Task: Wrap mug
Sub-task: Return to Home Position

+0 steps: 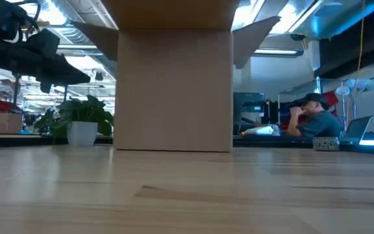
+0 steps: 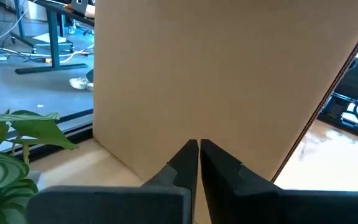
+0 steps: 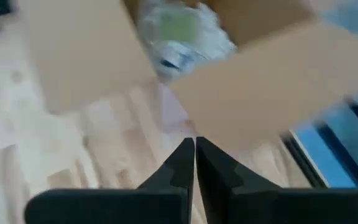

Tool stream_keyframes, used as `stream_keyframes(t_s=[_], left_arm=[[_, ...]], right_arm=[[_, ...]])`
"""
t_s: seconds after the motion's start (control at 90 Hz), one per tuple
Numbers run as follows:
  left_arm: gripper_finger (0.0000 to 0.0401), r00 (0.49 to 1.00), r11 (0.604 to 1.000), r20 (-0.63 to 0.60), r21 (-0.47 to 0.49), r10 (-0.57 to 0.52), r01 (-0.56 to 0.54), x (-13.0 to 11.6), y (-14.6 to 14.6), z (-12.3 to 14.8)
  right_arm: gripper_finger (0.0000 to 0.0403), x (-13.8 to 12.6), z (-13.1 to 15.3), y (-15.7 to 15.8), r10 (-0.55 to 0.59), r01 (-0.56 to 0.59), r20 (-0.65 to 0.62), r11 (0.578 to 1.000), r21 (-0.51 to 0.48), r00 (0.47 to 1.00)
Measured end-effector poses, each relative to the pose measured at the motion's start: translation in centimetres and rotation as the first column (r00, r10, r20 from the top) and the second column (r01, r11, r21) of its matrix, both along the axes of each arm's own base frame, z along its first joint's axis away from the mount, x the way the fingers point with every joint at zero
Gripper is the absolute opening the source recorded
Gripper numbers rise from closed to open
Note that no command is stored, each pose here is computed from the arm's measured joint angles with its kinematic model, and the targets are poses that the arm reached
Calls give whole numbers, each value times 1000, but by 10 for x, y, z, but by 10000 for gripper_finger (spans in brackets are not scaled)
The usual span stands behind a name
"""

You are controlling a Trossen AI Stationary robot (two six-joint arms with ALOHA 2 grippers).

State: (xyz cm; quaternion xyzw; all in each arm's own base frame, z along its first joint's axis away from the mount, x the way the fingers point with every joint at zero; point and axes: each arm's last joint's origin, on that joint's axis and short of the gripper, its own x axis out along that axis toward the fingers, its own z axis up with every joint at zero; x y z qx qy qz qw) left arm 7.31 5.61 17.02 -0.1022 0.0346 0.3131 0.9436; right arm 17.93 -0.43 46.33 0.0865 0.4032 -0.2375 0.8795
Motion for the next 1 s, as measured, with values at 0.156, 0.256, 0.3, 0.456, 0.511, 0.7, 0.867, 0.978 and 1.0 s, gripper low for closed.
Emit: stream_keyframes(t_s=[0.156,0.256,0.3,0.456,0.511,0.7,0.867,0.978,1.0], left_arm=[[0,1000,1000,0,0,0,0,0,0,0],[0,1000,1000,0,0,0,0,0,0,0],[0,1000,1000,0,0,0,0,0,0,0],[0,1000,1000,0,0,0,0,0,0,0],[0,1000,1000,0,0,0,0,0,0,0],[0,1000,1000,0,0,0,0,0,0,0],[0,1000,1000,0,0,0,0,0,0,0],[0,1000,1000,0,0,0,0,0,0,0],[0,1000,1000,0,0,0,0,0,0,0]], right_arm=[[0,-40,-54,0,-95,83,182,994,70,979],[0,-58,-95,0,-109,65,343,988,139,933],[0,-64,-114,0,-104,44,400,986,158,911],[0,-80,-173,0,-93,-3,501,982,188,860],[0,-83,-190,0,-94,-13,530,981,195,843],[0,-93,-228,0,-52,-60,592,984,168,804],[0,-106,-245,0,-3,-100,662,988,118,750],[0,-111,-249,0,28,-118,699,990,81,715],[0,-111,-249,0,34,-120,697,990,75,716]])
